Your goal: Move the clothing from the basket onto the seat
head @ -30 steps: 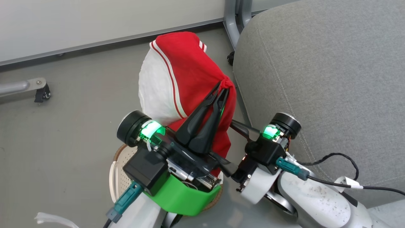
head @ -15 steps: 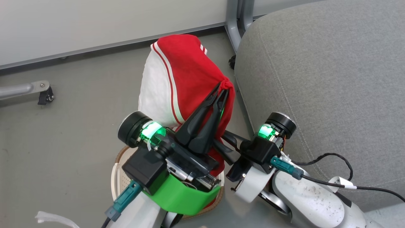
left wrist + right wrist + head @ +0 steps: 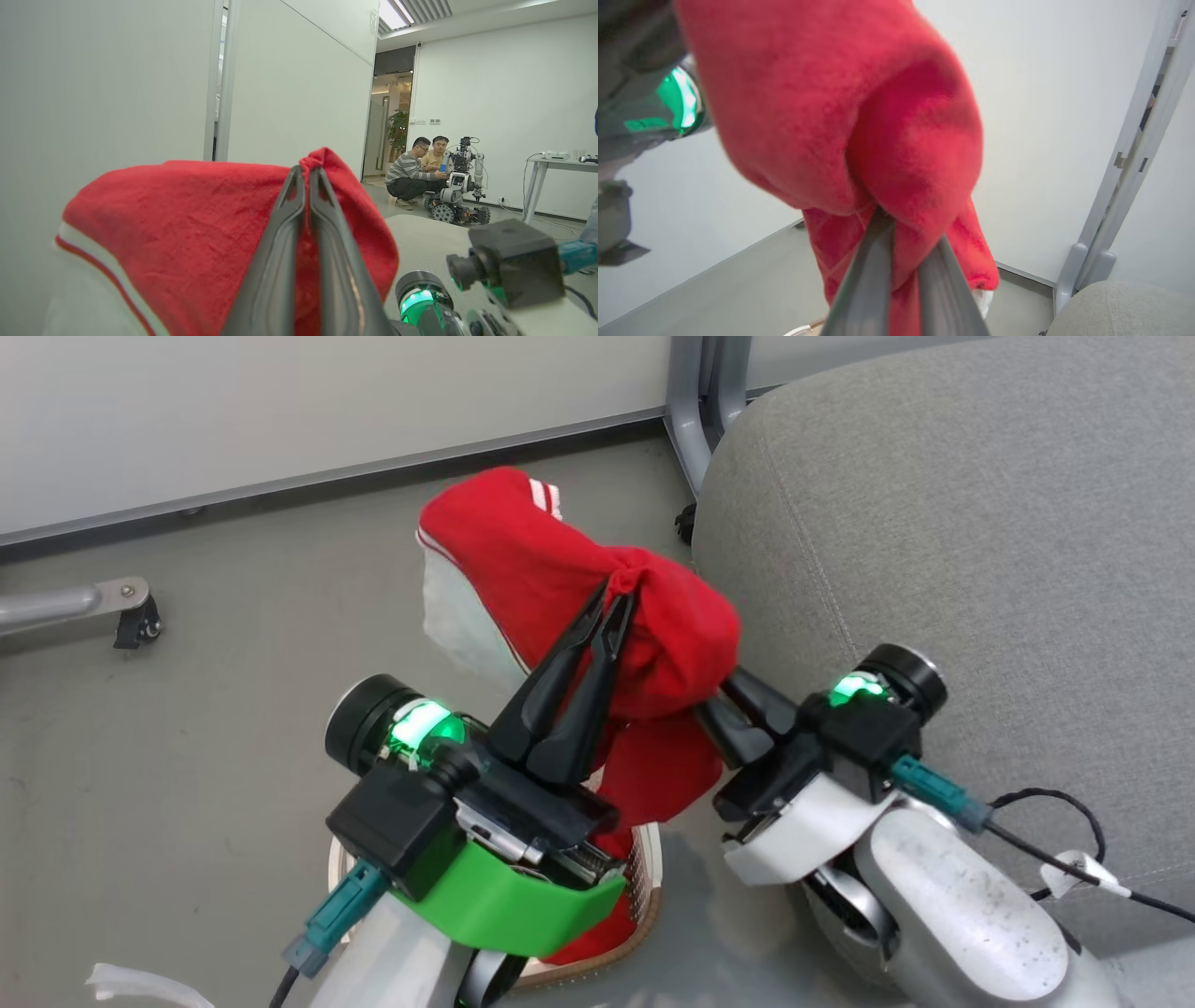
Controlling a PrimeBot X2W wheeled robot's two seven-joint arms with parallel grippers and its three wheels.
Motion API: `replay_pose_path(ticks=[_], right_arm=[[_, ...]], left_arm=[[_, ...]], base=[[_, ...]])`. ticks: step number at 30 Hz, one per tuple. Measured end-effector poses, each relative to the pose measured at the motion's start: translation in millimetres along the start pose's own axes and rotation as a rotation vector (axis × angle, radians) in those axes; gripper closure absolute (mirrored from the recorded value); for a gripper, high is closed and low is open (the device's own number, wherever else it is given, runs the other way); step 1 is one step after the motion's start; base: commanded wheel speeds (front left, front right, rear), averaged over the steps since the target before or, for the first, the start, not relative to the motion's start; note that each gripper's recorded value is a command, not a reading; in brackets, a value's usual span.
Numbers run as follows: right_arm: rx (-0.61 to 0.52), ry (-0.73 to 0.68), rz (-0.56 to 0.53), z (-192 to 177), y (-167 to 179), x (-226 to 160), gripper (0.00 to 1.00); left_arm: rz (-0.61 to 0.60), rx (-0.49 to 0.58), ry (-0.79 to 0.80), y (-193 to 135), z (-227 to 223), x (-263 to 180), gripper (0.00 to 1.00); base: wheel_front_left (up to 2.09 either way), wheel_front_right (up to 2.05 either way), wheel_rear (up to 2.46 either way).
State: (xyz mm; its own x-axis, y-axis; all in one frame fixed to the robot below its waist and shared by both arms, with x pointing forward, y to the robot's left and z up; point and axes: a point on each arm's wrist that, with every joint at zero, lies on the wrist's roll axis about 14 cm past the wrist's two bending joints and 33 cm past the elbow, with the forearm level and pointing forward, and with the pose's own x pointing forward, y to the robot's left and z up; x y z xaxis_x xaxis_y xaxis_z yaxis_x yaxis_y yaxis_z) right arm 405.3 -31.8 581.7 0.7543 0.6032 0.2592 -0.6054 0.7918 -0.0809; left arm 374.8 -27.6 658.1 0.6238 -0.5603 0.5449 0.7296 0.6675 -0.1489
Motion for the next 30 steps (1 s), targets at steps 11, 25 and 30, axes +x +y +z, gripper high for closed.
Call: replay_pose_path(ticks=[11,25,30], right_arm=[[0.007,-0.106,-0.150,32,-37,-14,1.00],[-0.059,-0.145,-0.297,52,-69,-52,1.00],[-0.065,-0.144,-0.369,51,-81,-67,1.00]], left_arm=[[0.054,0.055,0.135,15,-38,-21,0.00],[0.307,0.168,0.337,74,-65,-103,0.00],[0.450,0.220,0.353,98,-58,-128,0.00]], base=[[0.00,0.00,0.00],[0.00,0.00,0.00],[0.00,0.00,0.00]])
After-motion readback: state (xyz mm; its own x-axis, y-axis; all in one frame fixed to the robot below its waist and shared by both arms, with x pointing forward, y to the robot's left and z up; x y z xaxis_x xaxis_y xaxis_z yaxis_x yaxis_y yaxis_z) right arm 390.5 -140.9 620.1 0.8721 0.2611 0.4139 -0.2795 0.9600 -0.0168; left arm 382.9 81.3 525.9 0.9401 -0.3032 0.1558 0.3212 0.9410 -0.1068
